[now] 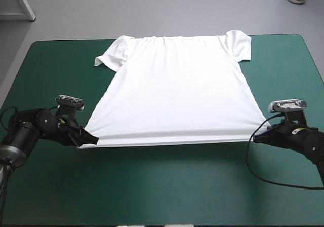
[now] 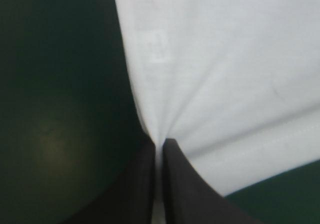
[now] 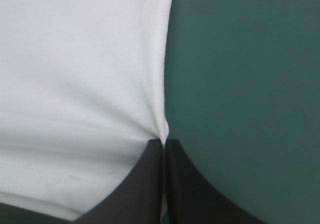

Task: Fold the cloth

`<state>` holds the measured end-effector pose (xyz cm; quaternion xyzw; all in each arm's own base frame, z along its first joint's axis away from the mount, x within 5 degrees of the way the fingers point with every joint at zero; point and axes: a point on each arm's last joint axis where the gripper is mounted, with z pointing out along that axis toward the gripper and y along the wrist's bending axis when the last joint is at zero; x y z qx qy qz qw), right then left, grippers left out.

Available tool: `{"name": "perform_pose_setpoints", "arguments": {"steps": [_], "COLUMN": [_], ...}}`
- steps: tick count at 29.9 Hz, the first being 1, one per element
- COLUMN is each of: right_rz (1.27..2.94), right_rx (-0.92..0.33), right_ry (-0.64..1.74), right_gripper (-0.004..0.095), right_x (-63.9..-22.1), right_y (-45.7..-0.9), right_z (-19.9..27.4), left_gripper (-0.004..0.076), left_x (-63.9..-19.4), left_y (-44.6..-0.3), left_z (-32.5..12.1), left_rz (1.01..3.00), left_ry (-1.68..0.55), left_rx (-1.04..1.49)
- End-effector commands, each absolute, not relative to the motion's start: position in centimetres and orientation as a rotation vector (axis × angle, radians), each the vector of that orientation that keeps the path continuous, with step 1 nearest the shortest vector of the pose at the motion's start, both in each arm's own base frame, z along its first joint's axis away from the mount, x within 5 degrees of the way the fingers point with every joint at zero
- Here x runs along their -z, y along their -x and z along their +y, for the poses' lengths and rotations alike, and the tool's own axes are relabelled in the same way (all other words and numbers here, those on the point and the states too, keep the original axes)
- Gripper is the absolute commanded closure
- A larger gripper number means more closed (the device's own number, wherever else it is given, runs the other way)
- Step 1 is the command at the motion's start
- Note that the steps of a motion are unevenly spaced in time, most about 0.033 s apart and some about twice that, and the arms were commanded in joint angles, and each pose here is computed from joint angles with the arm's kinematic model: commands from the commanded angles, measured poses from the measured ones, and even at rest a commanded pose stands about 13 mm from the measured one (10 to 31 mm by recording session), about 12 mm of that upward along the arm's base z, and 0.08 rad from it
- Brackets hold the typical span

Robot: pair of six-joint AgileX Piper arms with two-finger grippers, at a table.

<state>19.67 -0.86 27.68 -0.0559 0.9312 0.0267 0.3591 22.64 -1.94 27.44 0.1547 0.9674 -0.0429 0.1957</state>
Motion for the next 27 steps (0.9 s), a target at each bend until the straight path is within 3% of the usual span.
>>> {"name": "perform_pose_setpoints", "arguments": {"steps": [1,7,16,27], "right_rz": [2.378,2.478,2.619,2.720], "right_rx": [-0.030,-0.002,-0.057,-0.090], "right_ry": [0.116,0.077,0.078,0.075], "right_gripper": [0.0921,0.0921,0.0921,0.0921], "right_x": [-28.5,-28.3,-27.6,-27.2], "right_y": [-18.5,-16.9,-15.7,-14.9], "right_z": [-1.2,-1.4,-1.0,-0.9], "left_gripper": [0.0705,0.0705,0.0705,0.0705], "left_x": [-27.9,-25.7,-23.1,-23.1], "left_y": [-21.2,-18.9,-16.4,-17.2], "left_z": [-1.3,-1.5,-1.8,-2.7], "left_rz": [2.813,3.021,3.208,3.091], "left_ry": [-0.453,-0.454,-0.420,-0.418], "left_rx": [0.041,0.136,0.234,0.368]}}
